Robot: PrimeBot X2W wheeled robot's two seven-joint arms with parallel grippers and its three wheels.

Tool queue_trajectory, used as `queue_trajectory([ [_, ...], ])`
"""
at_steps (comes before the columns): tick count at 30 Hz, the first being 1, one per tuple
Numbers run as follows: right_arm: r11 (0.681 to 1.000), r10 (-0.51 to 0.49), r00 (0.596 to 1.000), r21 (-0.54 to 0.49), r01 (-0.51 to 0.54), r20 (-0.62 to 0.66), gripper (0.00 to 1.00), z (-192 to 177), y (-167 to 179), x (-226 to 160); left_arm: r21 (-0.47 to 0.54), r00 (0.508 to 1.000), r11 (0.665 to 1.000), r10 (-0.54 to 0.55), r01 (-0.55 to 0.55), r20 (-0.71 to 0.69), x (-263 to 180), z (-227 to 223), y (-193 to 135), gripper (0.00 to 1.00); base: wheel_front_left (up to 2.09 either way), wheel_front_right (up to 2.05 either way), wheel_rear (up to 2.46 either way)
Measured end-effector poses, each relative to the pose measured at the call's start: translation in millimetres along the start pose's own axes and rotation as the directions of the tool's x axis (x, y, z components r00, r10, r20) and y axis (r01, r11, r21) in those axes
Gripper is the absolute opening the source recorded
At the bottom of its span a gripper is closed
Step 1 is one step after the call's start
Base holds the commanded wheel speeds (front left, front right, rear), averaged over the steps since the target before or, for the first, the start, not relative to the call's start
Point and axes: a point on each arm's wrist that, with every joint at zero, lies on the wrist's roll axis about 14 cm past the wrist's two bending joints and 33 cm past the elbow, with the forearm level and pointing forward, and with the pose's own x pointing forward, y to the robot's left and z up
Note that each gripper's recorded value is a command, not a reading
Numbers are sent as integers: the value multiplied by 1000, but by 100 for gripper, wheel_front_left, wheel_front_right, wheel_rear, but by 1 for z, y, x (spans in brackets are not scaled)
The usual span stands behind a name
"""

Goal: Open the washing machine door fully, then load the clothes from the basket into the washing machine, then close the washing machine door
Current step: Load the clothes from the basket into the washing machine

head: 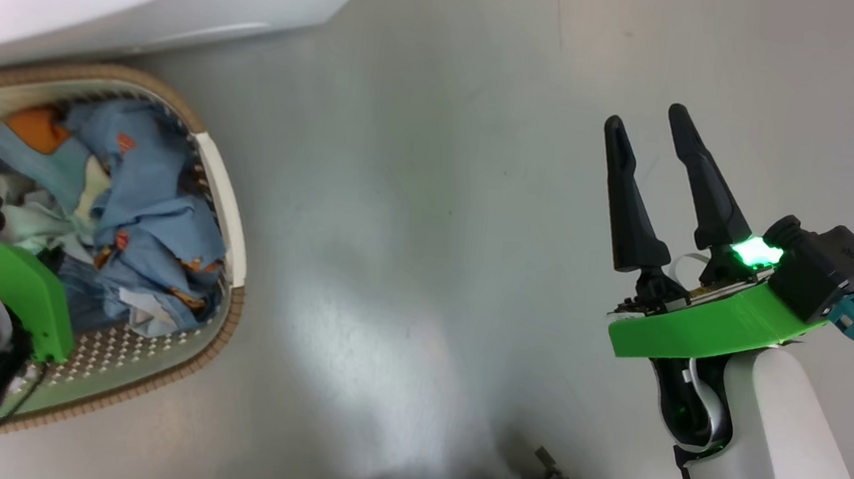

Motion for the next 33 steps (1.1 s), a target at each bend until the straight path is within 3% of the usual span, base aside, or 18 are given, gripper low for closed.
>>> queue_trajectory([
  [19,999,29,992,11,-30,125,100,58,16,-20,-79,949,995,-27,55,315,-81,47,-31,0,0,0,0],
  [29,998,48,982,17,-52,185,100,85,27,-37,-96,886,993,-22,75,462,-134,73,-44,0,0,0,0],
  [33,998,50,981,16,-54,189,100,88,29,-48,-108,833,990,-16,91,553,-162,95,-48,0,0,0,0],
])
